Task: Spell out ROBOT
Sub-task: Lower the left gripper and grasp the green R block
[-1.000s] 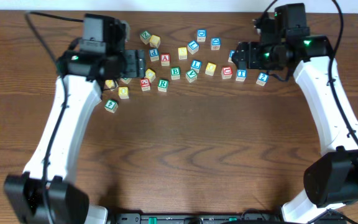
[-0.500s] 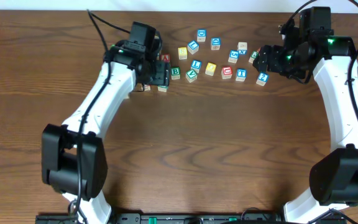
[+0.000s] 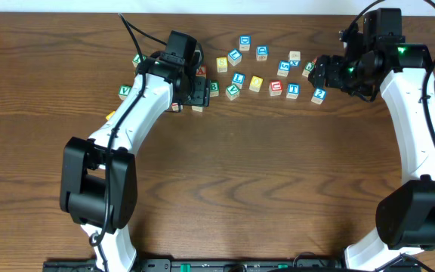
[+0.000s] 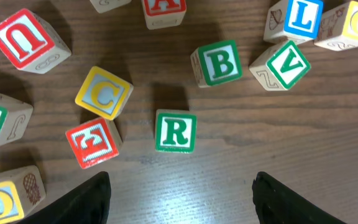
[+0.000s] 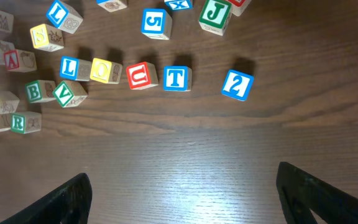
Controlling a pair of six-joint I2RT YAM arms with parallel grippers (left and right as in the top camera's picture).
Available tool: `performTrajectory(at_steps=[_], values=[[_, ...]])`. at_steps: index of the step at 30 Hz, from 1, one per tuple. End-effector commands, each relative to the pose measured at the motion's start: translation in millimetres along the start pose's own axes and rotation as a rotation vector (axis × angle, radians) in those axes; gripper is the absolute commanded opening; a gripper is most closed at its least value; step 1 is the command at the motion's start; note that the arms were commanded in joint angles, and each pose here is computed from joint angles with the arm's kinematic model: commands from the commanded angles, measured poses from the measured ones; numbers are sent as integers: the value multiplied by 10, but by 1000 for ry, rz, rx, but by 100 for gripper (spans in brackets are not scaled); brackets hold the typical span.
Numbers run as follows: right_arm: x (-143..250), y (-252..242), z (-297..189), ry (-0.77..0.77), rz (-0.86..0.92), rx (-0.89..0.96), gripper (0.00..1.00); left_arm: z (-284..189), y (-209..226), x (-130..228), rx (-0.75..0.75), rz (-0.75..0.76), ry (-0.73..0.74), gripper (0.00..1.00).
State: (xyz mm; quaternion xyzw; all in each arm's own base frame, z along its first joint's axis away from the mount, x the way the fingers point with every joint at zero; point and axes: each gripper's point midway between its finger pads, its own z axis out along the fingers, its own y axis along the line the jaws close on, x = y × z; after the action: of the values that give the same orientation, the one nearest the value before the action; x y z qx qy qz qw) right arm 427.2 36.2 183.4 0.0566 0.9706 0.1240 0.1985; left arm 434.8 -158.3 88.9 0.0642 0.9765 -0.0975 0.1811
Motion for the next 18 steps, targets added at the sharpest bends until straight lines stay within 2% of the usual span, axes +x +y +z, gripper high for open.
performTrajectory(at_steps=[1,18], values=[[-42,-20,-9,-8,12,11,90,103,19,-25,-16,-3,4,72],[-43,-28,-7,-8,12,15,91,577,82,48,-24,26,45,70]])
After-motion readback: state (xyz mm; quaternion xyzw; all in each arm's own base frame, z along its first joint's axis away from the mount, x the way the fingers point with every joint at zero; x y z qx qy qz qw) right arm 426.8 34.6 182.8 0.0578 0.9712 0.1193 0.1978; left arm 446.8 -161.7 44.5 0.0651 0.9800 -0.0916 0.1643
